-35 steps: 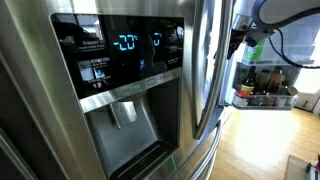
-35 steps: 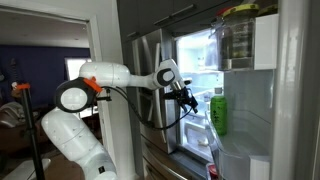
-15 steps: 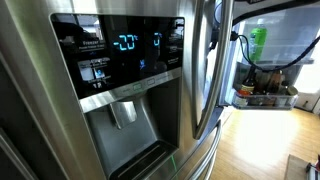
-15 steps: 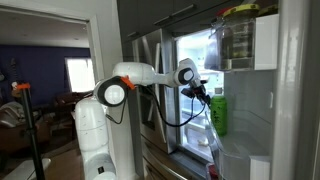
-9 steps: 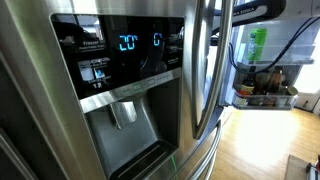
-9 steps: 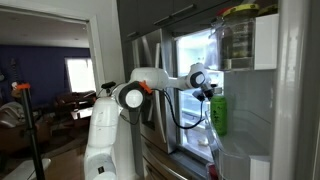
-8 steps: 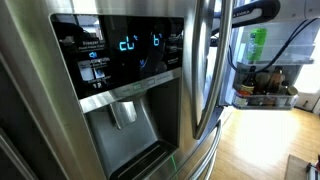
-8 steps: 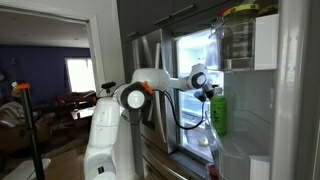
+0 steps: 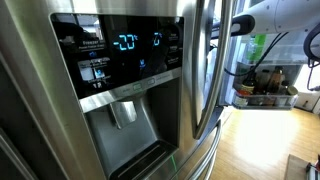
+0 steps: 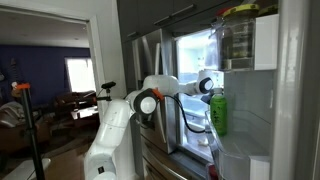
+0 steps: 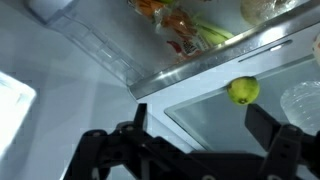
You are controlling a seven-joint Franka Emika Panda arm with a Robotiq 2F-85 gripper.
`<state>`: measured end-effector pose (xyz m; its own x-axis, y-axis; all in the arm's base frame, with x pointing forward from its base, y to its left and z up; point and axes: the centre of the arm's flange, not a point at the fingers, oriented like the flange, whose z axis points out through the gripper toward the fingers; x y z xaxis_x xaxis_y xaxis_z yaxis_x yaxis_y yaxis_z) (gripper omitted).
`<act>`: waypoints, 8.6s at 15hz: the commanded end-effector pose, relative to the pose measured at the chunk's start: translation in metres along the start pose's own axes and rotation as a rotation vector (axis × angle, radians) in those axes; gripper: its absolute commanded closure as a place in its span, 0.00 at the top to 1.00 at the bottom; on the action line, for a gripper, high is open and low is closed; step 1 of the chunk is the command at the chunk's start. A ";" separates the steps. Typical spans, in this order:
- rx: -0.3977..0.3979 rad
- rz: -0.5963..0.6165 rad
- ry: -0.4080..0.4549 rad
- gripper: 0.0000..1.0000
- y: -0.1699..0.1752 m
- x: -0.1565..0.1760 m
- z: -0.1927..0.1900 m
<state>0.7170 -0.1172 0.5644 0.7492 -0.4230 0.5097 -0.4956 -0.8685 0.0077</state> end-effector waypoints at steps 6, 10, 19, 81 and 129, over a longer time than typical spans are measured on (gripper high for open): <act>0.056 -0.055 0.025 1.00 -0.007 0.011 0.017; 0.091 -0.114 0.027 1.00 -0.011 0.010 0.036; 0.148 -0.148 0.049 1.00 -0.025 0.014 0.064; 0.206 -0.157 0.036 0.12 -0.015 0.036 0.064; 0.100 0.258 -0.383 1.00 -0.002 -0.094 -0.064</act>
<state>0.6752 -0.0537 0.5880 0.7476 -0.6580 0.0901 -0.6399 -0.7500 -0.1675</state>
